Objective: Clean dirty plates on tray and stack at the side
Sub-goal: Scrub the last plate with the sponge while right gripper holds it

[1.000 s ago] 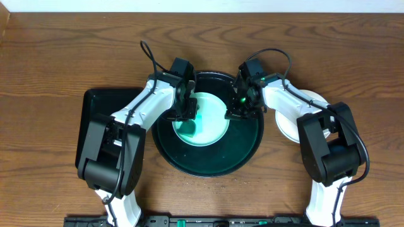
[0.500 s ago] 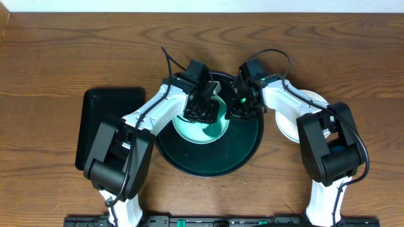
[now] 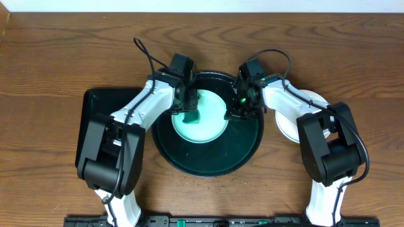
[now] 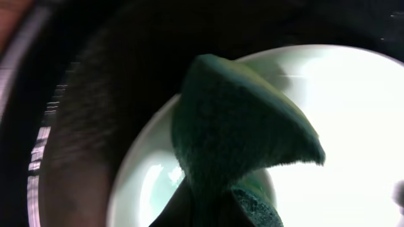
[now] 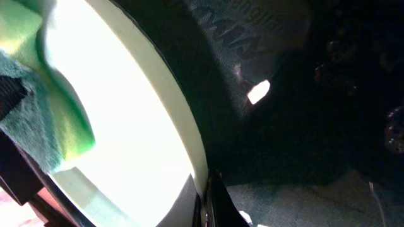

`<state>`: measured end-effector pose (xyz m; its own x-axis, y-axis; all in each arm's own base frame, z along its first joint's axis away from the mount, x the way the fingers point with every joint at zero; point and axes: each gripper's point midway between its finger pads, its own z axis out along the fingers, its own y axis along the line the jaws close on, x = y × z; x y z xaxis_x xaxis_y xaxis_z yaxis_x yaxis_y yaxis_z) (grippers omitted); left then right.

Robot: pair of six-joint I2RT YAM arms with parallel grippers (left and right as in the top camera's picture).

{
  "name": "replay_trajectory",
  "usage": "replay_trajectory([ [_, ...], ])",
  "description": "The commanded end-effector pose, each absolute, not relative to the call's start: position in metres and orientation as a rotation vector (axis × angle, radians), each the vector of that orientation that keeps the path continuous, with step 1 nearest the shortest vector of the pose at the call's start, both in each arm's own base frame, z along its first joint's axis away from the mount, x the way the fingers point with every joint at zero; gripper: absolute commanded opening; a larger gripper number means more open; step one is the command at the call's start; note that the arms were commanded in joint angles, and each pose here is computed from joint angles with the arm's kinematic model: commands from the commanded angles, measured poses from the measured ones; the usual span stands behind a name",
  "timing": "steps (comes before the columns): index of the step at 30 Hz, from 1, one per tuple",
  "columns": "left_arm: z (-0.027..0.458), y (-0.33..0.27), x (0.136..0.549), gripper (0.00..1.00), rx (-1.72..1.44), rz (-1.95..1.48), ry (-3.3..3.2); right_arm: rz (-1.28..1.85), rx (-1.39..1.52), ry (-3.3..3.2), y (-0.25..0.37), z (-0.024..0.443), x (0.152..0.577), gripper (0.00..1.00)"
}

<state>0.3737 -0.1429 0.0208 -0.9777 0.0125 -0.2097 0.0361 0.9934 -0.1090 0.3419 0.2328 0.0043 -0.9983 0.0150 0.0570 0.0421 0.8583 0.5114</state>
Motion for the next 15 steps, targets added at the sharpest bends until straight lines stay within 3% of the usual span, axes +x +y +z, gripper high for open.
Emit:
replay_trajectory([
  [1, 0.017, -0.083, 0.384, 0.07, -0.040, 0.284, 2.857, -0.768, -0.080, -2.991, 0.225, -0.003, 0.341, 0.01],
  [9, 0.008, -0.116, 0.339, 0.07, 0.095, 0.099, 3.054, -0.771, -0.079, -2.994, 0.225, -0.003, 0.342, 0.01],
  [15, 0.018, -0.190, 0.299, 0.07, 0.559, -0.584, 3.095, -0.771, -0.079, -2.994, 0.225, -0.003, 0.342, 0.01],
])
